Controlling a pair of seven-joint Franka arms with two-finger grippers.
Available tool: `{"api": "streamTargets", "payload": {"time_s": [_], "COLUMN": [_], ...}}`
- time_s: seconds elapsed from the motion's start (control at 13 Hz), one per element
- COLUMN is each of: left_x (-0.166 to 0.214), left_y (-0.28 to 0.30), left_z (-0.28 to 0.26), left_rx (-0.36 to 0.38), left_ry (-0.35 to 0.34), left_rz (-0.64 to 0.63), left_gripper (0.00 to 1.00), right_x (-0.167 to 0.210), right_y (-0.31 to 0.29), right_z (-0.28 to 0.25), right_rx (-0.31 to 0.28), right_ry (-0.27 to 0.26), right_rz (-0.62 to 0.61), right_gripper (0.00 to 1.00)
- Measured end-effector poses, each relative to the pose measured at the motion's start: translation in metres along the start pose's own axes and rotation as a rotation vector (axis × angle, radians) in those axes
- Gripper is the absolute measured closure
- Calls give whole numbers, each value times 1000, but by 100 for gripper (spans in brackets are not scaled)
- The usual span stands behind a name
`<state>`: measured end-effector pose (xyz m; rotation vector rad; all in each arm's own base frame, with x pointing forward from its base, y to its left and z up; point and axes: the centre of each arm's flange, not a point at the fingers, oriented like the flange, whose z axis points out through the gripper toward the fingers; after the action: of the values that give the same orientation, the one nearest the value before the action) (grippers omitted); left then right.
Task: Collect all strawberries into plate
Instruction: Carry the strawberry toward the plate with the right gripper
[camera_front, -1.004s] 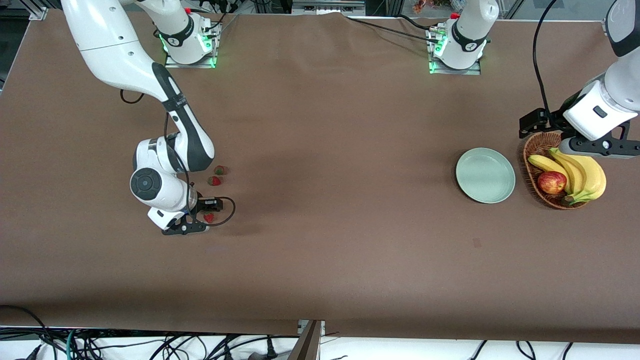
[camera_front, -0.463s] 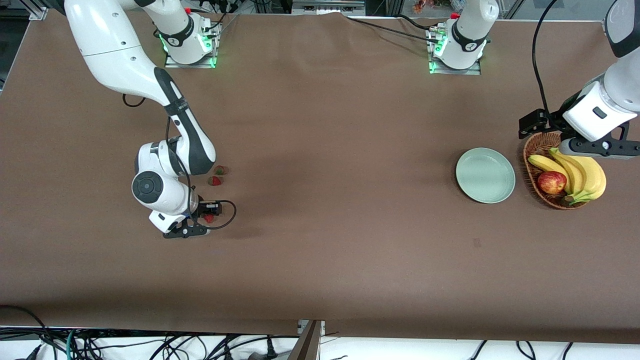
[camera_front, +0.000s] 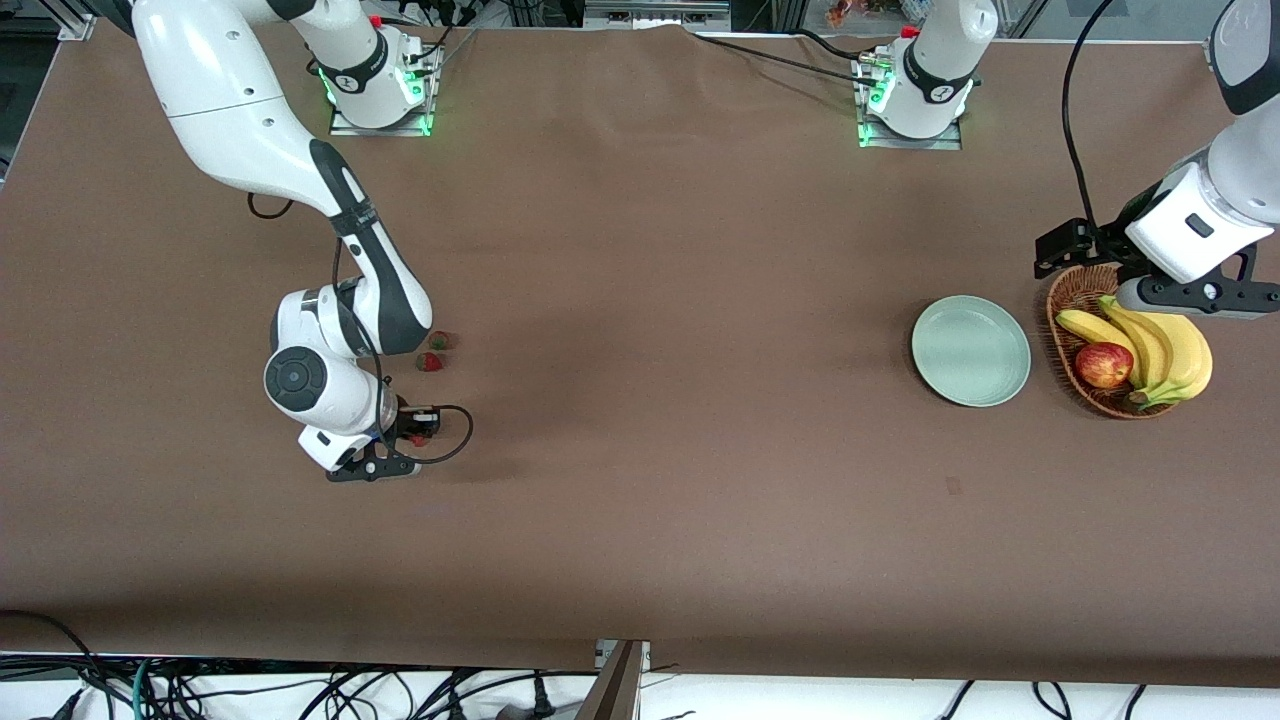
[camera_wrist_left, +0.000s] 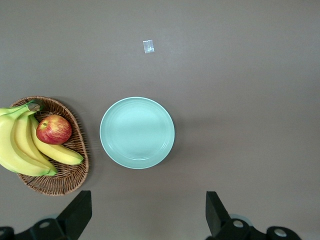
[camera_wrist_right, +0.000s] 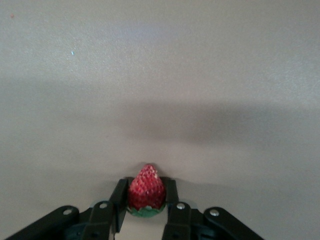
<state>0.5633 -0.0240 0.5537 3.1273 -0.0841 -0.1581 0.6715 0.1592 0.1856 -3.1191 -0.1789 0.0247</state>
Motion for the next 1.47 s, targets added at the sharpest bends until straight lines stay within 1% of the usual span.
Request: {"api": "streamTargets", "payload": {"time_s": [0.08, 0.15, 0.31, 0.39, 0.54, 0.62, 0.69, 0.77, 0.85, 1.0, 1.16, 1.31, 1.47], "left_x": [0, 0, 0, 0, 1, 1, 1, 1, 1, 1, 1, 1, 2], "left_y": [0, 0, 0, 1, 1, 1, 1, 1, 1, 1, 1, 0, -3], "left_z": [0, 0, 0, 0, 0, 1, 0, 0, 0, 0, 0, 0, 2], "left_rx": [0, -1, -3, -8, -10, -10, -10, -10, -10, -10, -10, -10, -10], "left_ry": [0, 0, 0, 0, 1, 1, 1, 2, 3, 5, 6, 7, 3], "left_rz": [-1, -1, -3, -3, -4, -5, -5, -5, -6, -5, -6, -7, -13], "left_gripper": [0, 0, 0, 0, 0, 0, 0, 0, 0, 0, 0, 0, 0], "right_x": [2, 3, 10, 13, 16, 12, 5, -3, -13, -30, -46, -73, -114], "right_y": [-1, -7, -36, -58, -110, -138, -166, -196, -230, -293, -348, -407, -462], "right_z": [-3, -6, -25, -40, -66, -72, -75, -77, -79, -85, -85, -68, -37], "right_rx": [3, 16, 90, 129, 181, 210, 249, 295, 338, 391, 444, 523, 612], "right_ry": [4, 3, -19, -28, -18, -22, -38, -52, -53, -36, -5, 47, 87], "right_rz": [0, 0, 39, 75, 156, 197, 230, 260, 290, 367, 463, 566, 659], "right_gripper": [69, 69, 69, 69, 69, 69, 69, 69, 69, 69, 69, 69, 69]}}
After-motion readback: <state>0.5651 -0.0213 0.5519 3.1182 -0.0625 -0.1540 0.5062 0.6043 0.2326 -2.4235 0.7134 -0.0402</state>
